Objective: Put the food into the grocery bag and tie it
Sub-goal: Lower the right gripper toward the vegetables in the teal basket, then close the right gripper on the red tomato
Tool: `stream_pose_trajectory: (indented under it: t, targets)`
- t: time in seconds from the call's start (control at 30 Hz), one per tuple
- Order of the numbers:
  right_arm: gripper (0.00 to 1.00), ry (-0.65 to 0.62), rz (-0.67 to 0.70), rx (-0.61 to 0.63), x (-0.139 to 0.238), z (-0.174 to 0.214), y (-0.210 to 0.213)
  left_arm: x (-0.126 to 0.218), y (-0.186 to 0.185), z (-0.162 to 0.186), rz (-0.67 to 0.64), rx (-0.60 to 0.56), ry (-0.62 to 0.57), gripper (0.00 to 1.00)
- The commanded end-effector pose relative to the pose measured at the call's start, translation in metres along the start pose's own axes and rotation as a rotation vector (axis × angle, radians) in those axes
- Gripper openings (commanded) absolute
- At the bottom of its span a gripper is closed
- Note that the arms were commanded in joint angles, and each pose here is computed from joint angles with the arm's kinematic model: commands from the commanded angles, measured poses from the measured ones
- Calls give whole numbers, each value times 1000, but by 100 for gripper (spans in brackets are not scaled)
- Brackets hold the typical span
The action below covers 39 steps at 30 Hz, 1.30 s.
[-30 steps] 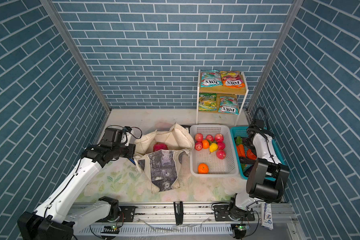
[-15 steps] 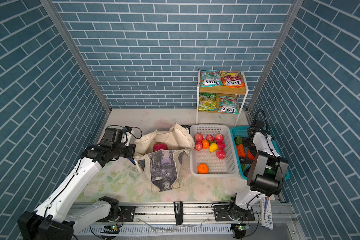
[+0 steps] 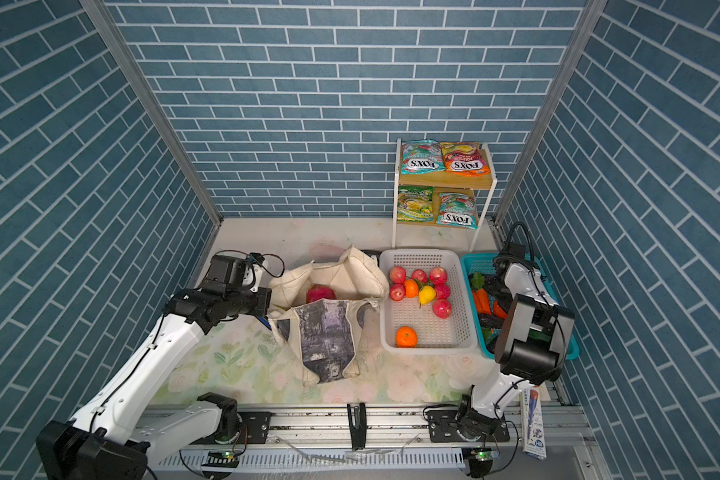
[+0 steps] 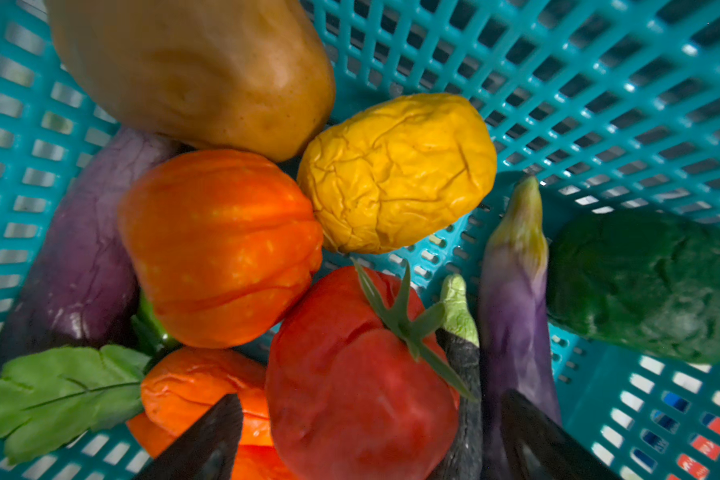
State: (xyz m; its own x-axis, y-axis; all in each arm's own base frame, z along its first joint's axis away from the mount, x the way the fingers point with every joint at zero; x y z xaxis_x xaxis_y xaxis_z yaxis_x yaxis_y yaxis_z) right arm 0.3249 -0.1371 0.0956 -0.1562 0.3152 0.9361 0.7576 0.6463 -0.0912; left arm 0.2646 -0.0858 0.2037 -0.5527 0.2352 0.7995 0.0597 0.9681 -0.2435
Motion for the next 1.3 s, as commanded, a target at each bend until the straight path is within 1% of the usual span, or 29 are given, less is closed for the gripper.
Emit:
stream_pose_trajectory:
  t: [0.0,0.23,0.43,0.67,0.83,0.97,1.03,1.1,1.27]
  targets:
    - [98,26,39,-46,-9,7,-7,-2,2,3,-5,4,20,5]
    - [98,44,52,-54,-16,9,-10,-2,2,4,-6,4,22,5]
    - [93,51,37,-65,-23,10,-9,-3,2,4,-6,5,24,5]
    - [80,49,1,-78,-24,10,-5,-3,2,4,-6,4,24,5]
    - [68,31,-21,-76,-19,7,-5,-3,2,3,-5,4,23,5]
    - [61,19,-36,-59,-13,5,-7,-3,2,3,-5,4,22,4]
    - [52,10,-56,-38,-5,3,-8,-3,2,3,-5,4,21,5]
    - [47,-7,-71,-21,5,3,-9,-3,2,4,-4,4,22,5]
    - [46,-84,-104,-11,38,4,-20,-2,2,4,-3,4,21,5]
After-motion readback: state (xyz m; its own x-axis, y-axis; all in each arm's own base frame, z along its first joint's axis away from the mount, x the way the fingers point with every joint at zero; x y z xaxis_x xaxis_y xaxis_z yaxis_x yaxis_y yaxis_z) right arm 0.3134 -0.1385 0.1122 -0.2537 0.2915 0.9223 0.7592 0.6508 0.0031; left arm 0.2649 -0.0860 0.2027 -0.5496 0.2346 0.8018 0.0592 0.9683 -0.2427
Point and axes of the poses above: each gripper's point midway between its finger pads, its own x axis back along the fingers, its own y axis along the line the jaws close on, z = x × y, the point moved 2 cm from there along x, back along the fingers, and after that the axes turned 11 degrees about x, right-handed, at the moved point
